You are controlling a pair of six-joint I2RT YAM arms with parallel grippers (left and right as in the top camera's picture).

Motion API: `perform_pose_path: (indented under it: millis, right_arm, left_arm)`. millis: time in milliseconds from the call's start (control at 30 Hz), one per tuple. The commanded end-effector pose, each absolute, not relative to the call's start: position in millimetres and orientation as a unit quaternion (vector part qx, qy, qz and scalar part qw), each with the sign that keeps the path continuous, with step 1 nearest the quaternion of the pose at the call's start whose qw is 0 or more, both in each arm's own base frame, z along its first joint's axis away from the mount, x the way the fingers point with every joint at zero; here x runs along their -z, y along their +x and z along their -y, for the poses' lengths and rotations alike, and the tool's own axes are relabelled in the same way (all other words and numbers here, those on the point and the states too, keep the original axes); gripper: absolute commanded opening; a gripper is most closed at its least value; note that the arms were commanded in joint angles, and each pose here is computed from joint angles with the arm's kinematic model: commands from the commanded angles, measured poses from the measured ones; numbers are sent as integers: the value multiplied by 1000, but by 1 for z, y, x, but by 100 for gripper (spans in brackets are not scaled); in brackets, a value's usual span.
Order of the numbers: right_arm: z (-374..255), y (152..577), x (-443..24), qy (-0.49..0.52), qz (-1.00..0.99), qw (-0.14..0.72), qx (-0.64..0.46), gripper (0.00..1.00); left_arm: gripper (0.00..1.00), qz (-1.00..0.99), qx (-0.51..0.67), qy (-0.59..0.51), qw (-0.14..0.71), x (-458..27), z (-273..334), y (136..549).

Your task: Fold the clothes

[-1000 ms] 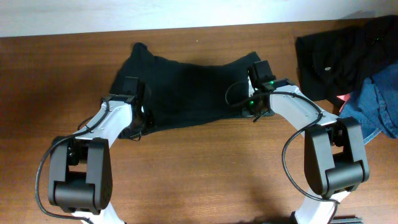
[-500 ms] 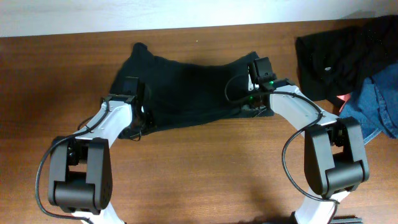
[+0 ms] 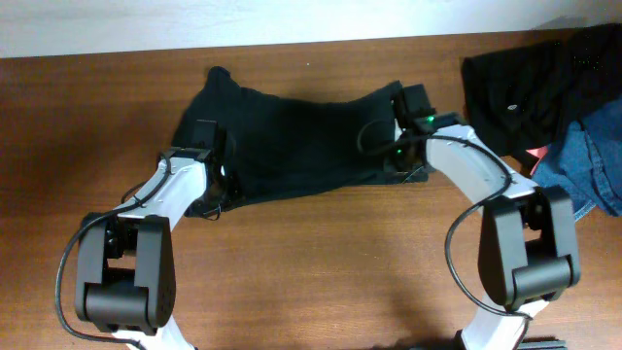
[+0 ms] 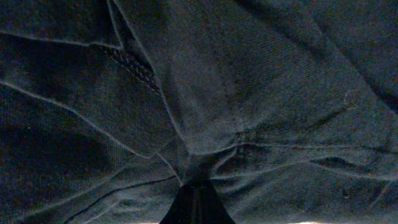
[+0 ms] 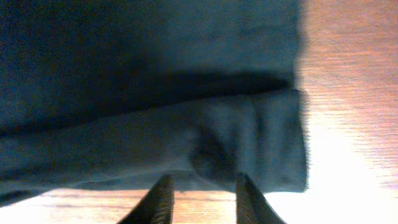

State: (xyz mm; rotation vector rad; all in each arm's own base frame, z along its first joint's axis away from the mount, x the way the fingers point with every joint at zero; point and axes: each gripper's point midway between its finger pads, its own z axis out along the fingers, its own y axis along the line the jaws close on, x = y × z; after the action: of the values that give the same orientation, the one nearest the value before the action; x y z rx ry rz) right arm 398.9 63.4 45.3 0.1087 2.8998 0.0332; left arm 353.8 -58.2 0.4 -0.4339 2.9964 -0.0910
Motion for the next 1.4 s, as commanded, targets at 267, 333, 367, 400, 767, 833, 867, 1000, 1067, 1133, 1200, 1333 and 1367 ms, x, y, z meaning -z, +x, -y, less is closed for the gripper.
perform_pose_path:
  millis: [267, 333, 367, 400, 767, 833, 867, 1000, 1067, 1133, 1200, 1333, 1367]
  right_arm:
    - [-29, 403, -68, 86, -987, 136, 7, 44]
    - [-29, 404, -67, 86, -987, 135, 5, 44]
    - [-30, 404, -67, 85, -987, 134, 3, 44]
    - [-31, 403, -65, 85, -987, 133, 2, 44]
    - [-38, 398, -42, 85, -992, 98, -14, 43]
    - [-38, 398, -42, 86, -991, 97, -14, 42]
    - [-38, 398, -42, 86, -991, 97, -14, 38]
    - [-37, 397, -38, 86, -991, 97, -14, 36]
    - [-38, 396, -34, 90, -991, 98, -15, 36]
    - [-37, 395, -30, 100, -990, 99, -16, 36]
    - [-38, 395, -30, 99, -990, 99, -17, 36]
    - [-38, 395, -30, 100, -990, 98, -17, 44]
    - [-38, 395, -30, 99, -990, 98, -17, 44]
  left_arm:
    - [1, -990, 19, -134, 48, 7, 56, 350]
    - [1, -990, 19, -134, 48, 7, 56, 350]
    - [1, -990, 19, -134, 48, 7, 56, 350]
    - [1, -990, 19, -134, 48, 7, 56, 350]
    - [1, -990, 19, -134, 48, 7, 56, 350]
    - [1, -990, 19, -134, 48, 7, 56, 350]
    - [1, -990, 19, -134, 48, 7, 56, 350]
    - [1, -990, 19, -134, 47, 7, 56, 350]
    - [1, -990, 19, -134, 46, 8, 56, 349]
    - [1, -990, 19, -134, 46, 8, 56, 349]
    - [1, -990, 19, -134, 46, 8, 56, 349]
    - [1, -990, 19, -134, 46, 8, 56, 349]
    - [1, -990, 19, -134, 46, 8, 56, 349]
